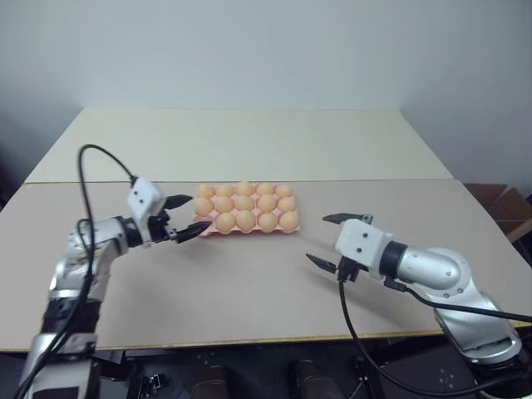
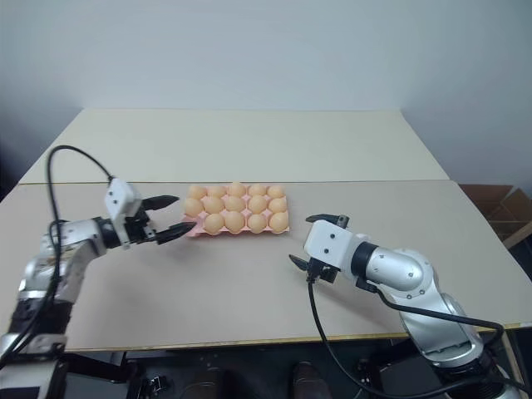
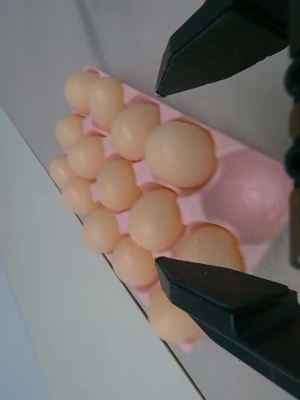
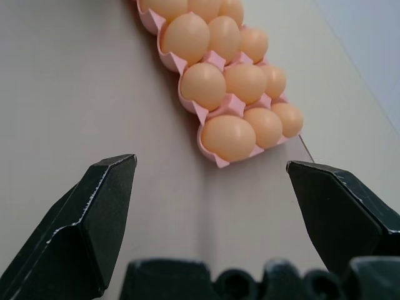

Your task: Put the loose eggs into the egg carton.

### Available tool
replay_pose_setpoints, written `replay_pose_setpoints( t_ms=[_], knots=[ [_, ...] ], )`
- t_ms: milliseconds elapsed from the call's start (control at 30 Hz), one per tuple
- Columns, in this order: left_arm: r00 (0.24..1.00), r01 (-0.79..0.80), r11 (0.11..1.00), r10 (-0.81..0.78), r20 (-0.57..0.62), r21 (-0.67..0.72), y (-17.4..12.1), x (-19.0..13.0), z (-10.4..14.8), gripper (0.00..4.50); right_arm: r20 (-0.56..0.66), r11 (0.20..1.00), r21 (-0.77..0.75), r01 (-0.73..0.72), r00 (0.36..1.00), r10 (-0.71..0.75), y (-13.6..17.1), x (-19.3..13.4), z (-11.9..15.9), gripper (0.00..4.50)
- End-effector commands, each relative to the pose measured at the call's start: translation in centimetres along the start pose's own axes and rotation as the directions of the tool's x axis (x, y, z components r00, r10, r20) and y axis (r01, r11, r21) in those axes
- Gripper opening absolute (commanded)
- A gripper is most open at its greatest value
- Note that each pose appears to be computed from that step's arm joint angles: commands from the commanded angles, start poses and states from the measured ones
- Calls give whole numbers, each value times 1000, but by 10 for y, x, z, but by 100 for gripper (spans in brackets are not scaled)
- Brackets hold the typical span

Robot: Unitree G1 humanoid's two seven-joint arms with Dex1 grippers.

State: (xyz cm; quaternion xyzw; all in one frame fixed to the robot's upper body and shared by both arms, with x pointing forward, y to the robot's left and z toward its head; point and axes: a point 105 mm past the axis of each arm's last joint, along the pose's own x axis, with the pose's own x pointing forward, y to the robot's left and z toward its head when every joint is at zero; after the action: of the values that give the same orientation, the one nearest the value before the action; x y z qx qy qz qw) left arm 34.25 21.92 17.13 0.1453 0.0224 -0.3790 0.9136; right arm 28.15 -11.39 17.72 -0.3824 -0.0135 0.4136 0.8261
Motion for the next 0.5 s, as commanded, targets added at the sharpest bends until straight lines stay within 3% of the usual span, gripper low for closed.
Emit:
replay_pose_setpoints(
  t_ms=[33, 133, 233, 500],
  knots=[
    [986, -166, 985, 167, -15, 51, 16, -32, 19, 444, 54, 998, -48, -43, 998, 46, -4, -10, 18, 450],
    [956, -282, 959, 284, -76, 33, 22, -50, 15, 444, 56, 996, -57, -67, 996, 70, -2, -10, 18, 450],
    [885, -408, 913, 403, -234, 32, 23, -73, -2, 444, 57, 990, -51, -129, 990, 131, 4, -11, 20, 450],
    [805, -538, 843, 513, -298, -4, 27, -79, -8, 444, 58, 984, -65, -168, 983, 171, 7, -11, 21, 450]
  ],
)
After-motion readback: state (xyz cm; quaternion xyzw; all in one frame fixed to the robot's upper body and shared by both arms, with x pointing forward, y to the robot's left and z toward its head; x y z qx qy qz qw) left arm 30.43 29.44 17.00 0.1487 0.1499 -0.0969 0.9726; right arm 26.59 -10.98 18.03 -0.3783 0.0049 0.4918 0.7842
